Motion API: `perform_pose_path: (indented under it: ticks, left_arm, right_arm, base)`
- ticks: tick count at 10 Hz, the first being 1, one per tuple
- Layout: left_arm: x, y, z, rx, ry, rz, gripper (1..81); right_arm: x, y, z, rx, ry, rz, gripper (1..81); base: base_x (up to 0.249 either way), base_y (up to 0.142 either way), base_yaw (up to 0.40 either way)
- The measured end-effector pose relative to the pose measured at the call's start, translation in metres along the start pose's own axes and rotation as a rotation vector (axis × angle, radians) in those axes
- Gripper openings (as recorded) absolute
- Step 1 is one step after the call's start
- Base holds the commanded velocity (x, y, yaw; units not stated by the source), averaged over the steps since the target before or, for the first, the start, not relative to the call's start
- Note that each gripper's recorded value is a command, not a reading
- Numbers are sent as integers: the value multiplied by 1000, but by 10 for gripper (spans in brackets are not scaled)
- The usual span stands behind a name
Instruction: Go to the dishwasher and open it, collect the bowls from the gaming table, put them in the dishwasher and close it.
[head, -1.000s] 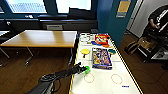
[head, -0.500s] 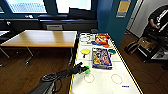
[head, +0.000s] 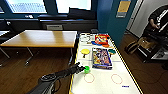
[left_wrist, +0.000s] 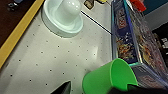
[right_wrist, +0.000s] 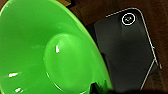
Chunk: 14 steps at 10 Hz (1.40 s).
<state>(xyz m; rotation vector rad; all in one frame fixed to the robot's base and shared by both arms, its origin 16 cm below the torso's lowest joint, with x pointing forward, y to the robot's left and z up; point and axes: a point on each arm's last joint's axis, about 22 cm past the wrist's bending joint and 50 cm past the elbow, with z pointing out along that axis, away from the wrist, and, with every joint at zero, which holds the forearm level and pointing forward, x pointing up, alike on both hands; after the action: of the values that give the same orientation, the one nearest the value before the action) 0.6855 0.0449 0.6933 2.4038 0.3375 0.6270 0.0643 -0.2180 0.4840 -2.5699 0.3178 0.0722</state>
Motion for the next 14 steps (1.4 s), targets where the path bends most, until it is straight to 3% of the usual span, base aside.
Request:
perform_pose_path:
  ticks: [8,11,14]
  left_arm:
    - [0,0,1,1,0,-1,811]
    - [-14,18,10,-21,-20,3,811]
    - [-24,-8,22,4,-41,-18,811]
  right_arm:
    - [1,-2,1,2,1,-1,10]
    - [-1,-1,2,1,-3,2,10]
    - [-8,4,5,-7,-26,17,10]
  base:
    - [0,0,0]
    - [0,0,0]
    - [0,0,0]
